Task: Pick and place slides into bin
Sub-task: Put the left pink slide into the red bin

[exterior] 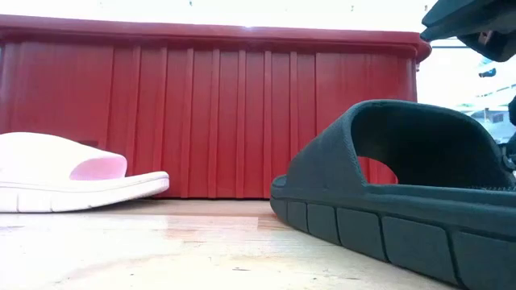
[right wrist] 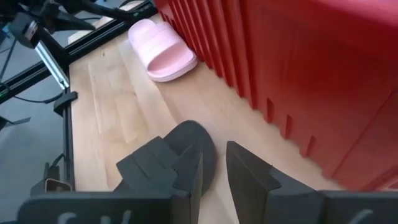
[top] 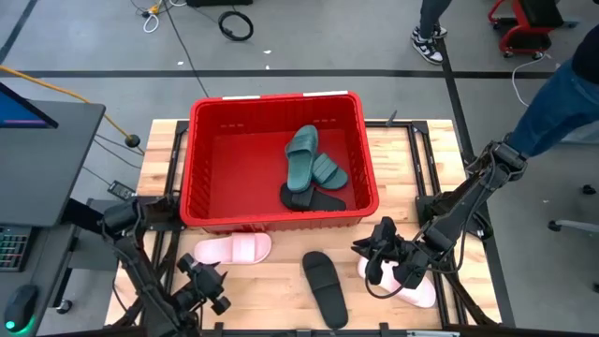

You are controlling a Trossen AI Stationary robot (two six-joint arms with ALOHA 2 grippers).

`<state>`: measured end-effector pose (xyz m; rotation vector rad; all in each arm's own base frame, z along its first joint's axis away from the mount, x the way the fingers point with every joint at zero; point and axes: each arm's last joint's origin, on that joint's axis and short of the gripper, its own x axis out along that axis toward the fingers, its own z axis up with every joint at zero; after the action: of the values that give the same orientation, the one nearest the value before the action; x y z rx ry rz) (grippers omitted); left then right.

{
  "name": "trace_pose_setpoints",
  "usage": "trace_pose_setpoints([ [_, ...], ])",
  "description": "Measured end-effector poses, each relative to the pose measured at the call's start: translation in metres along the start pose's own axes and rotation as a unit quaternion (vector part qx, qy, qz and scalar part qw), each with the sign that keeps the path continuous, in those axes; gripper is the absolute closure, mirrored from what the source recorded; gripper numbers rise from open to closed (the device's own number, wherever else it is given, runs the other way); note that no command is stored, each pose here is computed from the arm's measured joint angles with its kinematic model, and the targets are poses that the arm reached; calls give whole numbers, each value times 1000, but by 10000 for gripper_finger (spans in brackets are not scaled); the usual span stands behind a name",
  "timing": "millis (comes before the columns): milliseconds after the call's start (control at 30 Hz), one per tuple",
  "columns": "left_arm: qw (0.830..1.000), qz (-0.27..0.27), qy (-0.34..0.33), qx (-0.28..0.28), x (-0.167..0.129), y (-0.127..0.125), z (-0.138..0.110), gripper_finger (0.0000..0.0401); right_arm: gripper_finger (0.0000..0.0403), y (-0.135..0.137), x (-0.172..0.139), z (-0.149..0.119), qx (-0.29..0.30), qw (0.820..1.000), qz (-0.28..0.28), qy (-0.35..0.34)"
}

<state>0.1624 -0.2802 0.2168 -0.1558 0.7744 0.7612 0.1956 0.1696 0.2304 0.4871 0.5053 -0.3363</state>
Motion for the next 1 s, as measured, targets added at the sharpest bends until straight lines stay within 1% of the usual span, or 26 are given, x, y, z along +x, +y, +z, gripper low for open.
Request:
trace_pose_setpoints([
  [100,1000,-4,23,-16,-1,-2,-3,238,323,0,0,0,-8,1000,-2,-4],
  [267,995,-14,73,-72,1,-9,-4,239,323,0,0,0,-14,1000,-2,-4],
  [333,993,-22,78,-81,3,-12,-4,236,323,0,0,0,-14,1000,-2,-4],
  [400,994,-18,75,-81,6,-14,-2,230,323,0,0,0,-14,1000,-2,-4],
  [533,994,0,74,-84,23,-11,-11,211,323,0,0,0,-13,1000,-2,-4],
  [733,993,20,74,-85,50,-3,-28,170,323,0,0,0,-9,1000,-2,-4],
  [900,992,34,75,-96,65,0,-29,140,323,0,0,0,-10,1000,-2,-4],
  [1000,993,29,73,-94,71,-2,-28,127,323,0,0,0,-10,1000,-2,-4],
])
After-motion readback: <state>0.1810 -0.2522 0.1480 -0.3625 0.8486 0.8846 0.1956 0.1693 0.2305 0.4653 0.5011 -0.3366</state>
